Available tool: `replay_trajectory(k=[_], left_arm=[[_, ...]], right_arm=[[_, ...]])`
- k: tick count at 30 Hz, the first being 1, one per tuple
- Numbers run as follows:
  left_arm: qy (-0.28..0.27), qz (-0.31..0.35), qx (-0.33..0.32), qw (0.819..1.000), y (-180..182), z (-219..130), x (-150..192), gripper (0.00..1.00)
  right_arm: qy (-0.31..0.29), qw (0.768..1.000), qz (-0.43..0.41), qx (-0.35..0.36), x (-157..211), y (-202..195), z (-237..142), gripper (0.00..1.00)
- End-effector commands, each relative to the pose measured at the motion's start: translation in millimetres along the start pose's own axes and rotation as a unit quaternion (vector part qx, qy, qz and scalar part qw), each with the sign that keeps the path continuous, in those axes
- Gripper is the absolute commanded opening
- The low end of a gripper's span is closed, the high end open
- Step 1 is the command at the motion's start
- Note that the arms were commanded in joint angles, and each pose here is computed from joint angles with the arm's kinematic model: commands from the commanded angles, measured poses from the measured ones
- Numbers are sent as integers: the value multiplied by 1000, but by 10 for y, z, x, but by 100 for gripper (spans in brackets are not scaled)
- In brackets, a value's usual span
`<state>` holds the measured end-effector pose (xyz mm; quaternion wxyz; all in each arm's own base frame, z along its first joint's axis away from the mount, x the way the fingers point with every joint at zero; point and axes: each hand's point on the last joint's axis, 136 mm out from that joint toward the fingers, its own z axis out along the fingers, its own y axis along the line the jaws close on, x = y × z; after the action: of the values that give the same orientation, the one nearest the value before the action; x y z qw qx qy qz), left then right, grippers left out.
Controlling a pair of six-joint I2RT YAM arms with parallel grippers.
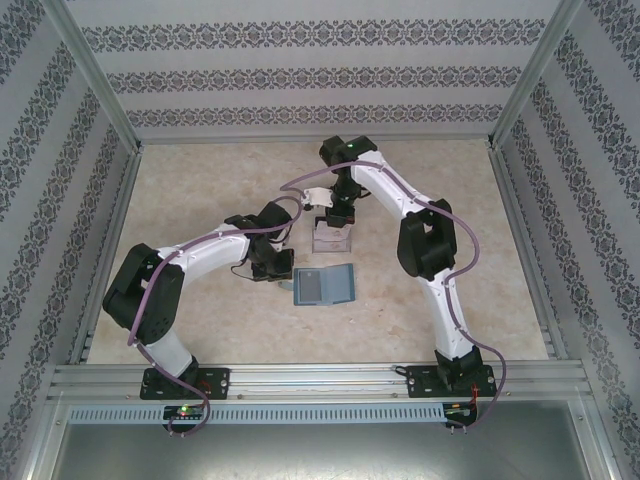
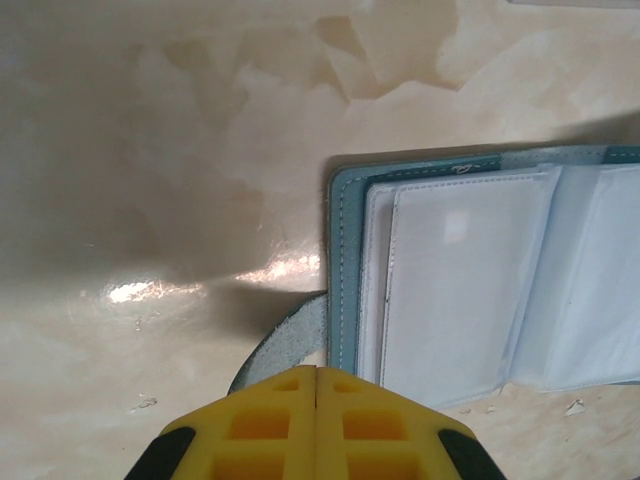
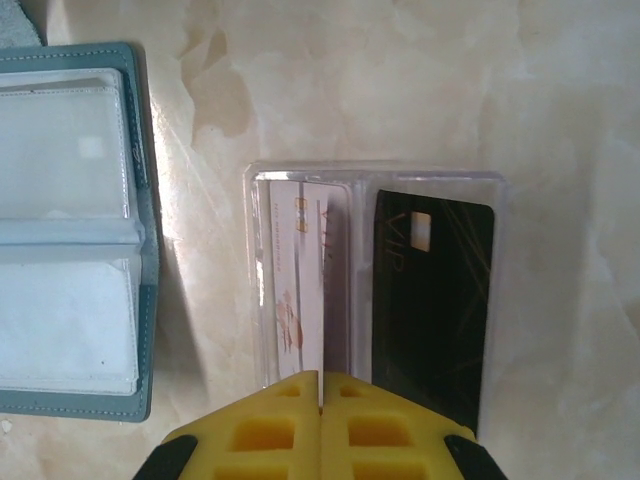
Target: Take the credit cards out of the card holder
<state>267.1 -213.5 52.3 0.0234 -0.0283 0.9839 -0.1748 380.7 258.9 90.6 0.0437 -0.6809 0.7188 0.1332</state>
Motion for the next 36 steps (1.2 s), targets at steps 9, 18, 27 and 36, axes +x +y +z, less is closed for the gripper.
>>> replay_trajectory(k=[9, 18, 27, 36], left_arm=[[0, -15, -6, 1000, 77, -42, 31, 2], [4, -17, -1, 1000, 73, -6, 41, 2], [4, -16, 3, 1000, 58, -2, 38, 2], [2, -9, 6, 1000, 20, 1, -10, 2]], right_arm=[[3, 999, 2, -49, -25, 186, 207, 3], [11, 999, 3, -35, -23, 168, 161, 10], [20, 1000, 6, 6, 11, 89, -13, 17], [-2, 995, 66, 80, -15, -93, -66, 19]])
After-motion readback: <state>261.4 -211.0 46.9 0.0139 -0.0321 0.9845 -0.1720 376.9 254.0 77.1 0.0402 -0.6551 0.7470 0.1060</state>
